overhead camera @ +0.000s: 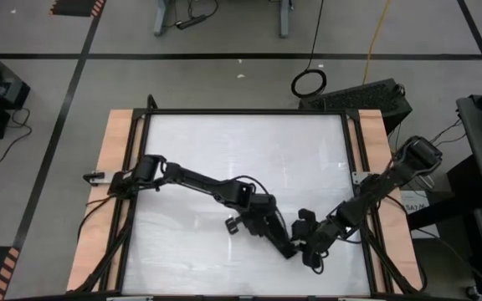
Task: Roll towel
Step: Roll the black towel
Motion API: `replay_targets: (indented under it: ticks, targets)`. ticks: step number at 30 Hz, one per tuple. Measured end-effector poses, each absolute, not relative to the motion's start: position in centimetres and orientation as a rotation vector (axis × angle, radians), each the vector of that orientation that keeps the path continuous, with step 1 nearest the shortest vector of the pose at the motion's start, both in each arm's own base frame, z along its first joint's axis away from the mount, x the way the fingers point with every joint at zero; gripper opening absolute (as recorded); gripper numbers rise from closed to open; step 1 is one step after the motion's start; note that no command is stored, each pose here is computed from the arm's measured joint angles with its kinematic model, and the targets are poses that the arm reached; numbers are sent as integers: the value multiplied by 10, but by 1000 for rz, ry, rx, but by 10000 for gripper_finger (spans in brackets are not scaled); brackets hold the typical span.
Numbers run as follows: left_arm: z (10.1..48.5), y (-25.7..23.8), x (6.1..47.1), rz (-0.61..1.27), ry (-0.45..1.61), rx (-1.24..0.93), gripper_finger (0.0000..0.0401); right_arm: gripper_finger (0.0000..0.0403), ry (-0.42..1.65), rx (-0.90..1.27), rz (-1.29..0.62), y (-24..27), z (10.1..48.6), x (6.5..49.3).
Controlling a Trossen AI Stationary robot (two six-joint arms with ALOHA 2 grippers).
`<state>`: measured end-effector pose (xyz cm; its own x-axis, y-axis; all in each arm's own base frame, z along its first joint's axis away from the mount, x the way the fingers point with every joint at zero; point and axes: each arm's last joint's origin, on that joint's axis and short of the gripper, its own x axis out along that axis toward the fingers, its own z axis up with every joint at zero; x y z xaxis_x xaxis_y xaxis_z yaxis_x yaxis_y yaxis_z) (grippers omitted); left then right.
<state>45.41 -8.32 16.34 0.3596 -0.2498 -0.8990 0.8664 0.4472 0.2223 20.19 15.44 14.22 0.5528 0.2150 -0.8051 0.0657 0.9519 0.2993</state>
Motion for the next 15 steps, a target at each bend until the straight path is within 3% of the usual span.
replay_targets:
  ticks: [3, 6, 10, 15]
  targets:
    - [181, -86, 457, -873, 912, 676, 7, 184, 1030, 199, 78, 162, 158, 202]
    - [182, -89, 461, -904, 904, 590, 7, 205, 982, 43, 59, 174, 181, 203]
    - [157, -90, 469, -934, 997, 516, 7, 205, 831, -117, 56, 190, 202, 204]
    - [138, -91, 479, -965, 1103, 460, 7, 188, 816, -130, 31, 197, 201, 198]
